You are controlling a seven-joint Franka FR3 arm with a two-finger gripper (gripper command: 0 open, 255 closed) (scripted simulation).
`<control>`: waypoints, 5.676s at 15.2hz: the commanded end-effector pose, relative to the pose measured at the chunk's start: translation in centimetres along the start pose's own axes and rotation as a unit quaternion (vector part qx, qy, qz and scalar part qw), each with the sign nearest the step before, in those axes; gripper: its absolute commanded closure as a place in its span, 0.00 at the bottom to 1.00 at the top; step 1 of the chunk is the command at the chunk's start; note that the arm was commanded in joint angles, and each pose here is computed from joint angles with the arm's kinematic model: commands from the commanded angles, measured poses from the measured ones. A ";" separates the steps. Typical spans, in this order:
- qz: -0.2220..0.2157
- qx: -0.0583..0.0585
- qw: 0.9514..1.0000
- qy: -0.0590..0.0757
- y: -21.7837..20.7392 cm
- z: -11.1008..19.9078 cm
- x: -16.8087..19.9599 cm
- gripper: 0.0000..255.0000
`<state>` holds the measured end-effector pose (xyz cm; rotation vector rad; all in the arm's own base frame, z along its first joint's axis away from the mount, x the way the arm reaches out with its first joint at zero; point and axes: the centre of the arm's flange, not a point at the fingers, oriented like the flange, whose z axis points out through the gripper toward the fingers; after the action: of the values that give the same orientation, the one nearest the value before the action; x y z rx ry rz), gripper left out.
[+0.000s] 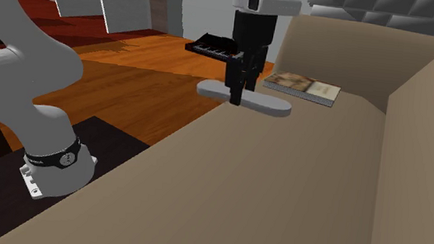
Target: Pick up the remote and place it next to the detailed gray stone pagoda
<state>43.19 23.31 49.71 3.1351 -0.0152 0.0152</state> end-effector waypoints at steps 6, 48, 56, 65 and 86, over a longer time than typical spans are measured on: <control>0.000 0.000 1.000 0.000 0.2 -3.7 0.0 1.00; 0.000 0.000 1.000 0.000 9.5 -21.7 1.5 1.00; 0.000 0.000 1.000 0.000 19.9 -21.7 3.0 1.00; 0.000 0.000 1.000 0.000 31.7 -21.7 4.7 1.00; 0.000 0.000 1.000 0.000 35.1 -11.7 5.1 1.00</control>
<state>47.79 -11.65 62.07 3.1353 -0.0152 0.0136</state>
